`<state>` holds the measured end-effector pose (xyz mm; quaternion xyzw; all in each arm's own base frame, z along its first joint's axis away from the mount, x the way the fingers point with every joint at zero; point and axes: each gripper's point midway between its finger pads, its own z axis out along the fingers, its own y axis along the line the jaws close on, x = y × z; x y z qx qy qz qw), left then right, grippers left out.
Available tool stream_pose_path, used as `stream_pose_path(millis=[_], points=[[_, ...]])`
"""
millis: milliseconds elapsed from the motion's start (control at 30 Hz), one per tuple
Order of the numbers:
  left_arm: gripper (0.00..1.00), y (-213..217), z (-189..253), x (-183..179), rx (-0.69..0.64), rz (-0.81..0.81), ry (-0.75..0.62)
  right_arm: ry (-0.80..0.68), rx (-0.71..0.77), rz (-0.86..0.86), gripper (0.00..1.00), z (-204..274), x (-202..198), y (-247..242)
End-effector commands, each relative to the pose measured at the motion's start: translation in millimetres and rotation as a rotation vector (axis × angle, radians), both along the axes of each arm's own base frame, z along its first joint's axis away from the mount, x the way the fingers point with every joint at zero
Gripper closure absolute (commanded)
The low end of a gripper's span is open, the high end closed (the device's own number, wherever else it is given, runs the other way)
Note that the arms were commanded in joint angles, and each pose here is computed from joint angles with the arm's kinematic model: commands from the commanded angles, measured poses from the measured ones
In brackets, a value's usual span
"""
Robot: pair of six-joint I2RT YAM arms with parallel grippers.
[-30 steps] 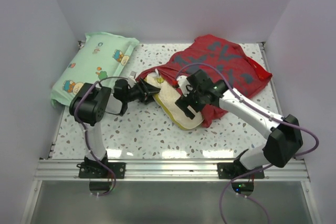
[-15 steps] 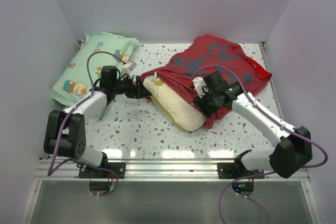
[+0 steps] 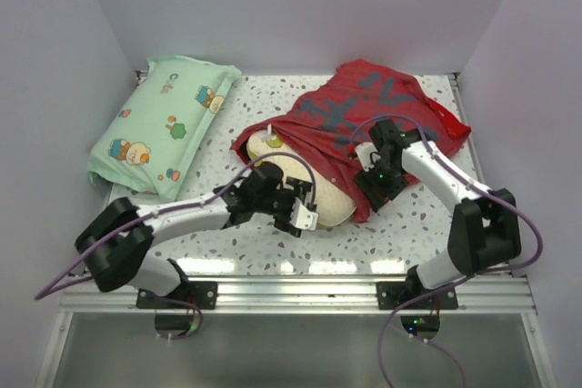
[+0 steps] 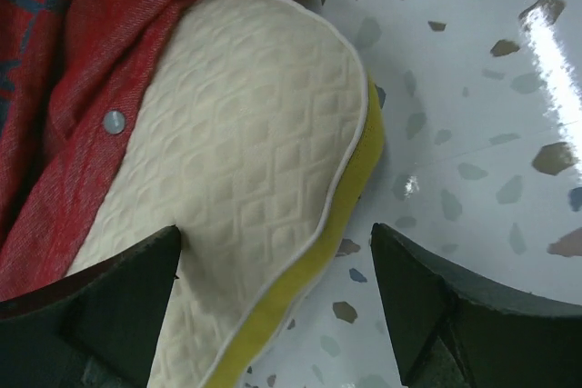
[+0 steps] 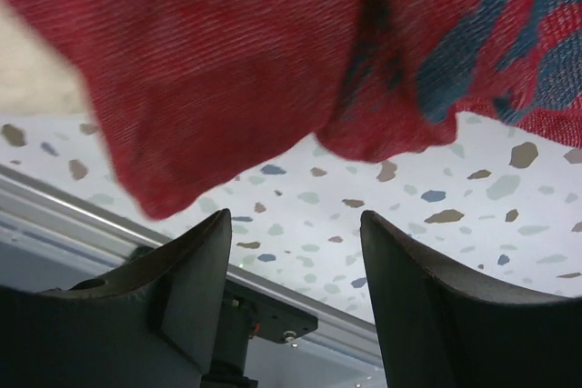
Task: Put the pillow into the pillowcase
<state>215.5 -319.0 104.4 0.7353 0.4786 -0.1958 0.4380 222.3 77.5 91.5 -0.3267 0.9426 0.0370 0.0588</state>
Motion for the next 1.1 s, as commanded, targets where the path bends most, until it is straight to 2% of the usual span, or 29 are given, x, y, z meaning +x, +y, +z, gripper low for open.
stream_pose_path(millis=[0, 100, 133, 167, 200, 267, 300, 400, 433, 467, 567, 633, 767, 800, 833, 867, 1067], points=[[0.12, -27.5, -9.5, 33.3, 0.033, -0.089, -0.32, -0.043, -0.039, -0.003, 0.38, -15.8, 35.6, -14.2], [0.23, -52.2, -20.7, 34.6, 0.031, -0.138, -0.379, -0.103, -0.023, -0.031, 0.39, -15.4, 72.4, -16.7], [0.38, -61.6, -22.8, 28.4, 0.025, -0.163, -0.353, -0.105, -0.005, -0.044, 0.4, -21.3, 86.5, -17.9], [0.48, -69.7, -23.9, 26.3, 0.01, -0.148, -0.3, -0.163, 0.013, -0.058, 0.4, -8.8, 110.8, -15.4], [0.7, -86.9, -19.6, 28.3, -0.008, -0.144, -0.27, -0.177, 0.028, -0.077, 0.41, -4.3, 122.3, -15.1], [0.92, -104.8, -15.8, 28.1, -0.042, -0.097, -0.136, -0.174, 0.094, -0.132, 0.41, 4.8, 140.0, -18.5], [1.0, -125.3, -1.7, 38.3, -0.078, -0.073, -0.098, -0.219, 0.147, -0.15, 0.42, 28.5, 154.9, -17.4], [1.0, -144.5, 6.7, 46.9, -0.108, -0.013, 0.125, -0.17, 0.321, -0.245, 0.41, 65.2, 128.5, -35.8], [1.0, -148.0, 11.5, 52.1, -0.13, 0.013, 0.168, -0.16, 0.344, -0.291, 0.4, 70.8, 118.1, -51.8], [1.0, -150.2, 6.7, 54.4, -0.14, 0.064, 0.271, -0.155, 0.357, -0.294, 0.4, 78.5, 102.9, -55.8], [1.0, -156.7, 18.6, 71.7, -0.188, 0.121, 0.425, -0.072, 0.336, -0.349, 0.39, 75.9, 64.0, -78.4], [1.0, -158.2, 31.8, 85.2, -0.23, 0.153, 0.499, -0.003, 0.381, -0.414, 0.37, 72.9, 45.6, -87.9], [1.0, -158.8, 40.2, 106.4, -0.265, 0.193, 0.566, 0.128, 0.528, -0.451, 0.34, 69.5, 32.8, -80.9], [1.0, -158.1, 40.4, 107.4, -0.263, 0.196, 0.565, 0.2, 0.558, -0.479, 0.34, 66.5, 28.9, -75.6], [1.0, -158.5, 41.9, 108.6, -0.265, 0.195, 0.557, 0.232, 0.638, -0.489, 0.35, 71.9, 29.4, -64.3], [1.0, -159.4, 43.1, 108.7, -0.266, 0.193, 0.553, 0.248, 0.674, -0.479, 0.41, 74.9, 30.8, -59.9], [1.0, -164.1, 51.4, 115.6, -0.291, 0.201, 0.543, 0.299, 0.623, -0.601, 0.46, 65.4, 46.4, -68.2]])
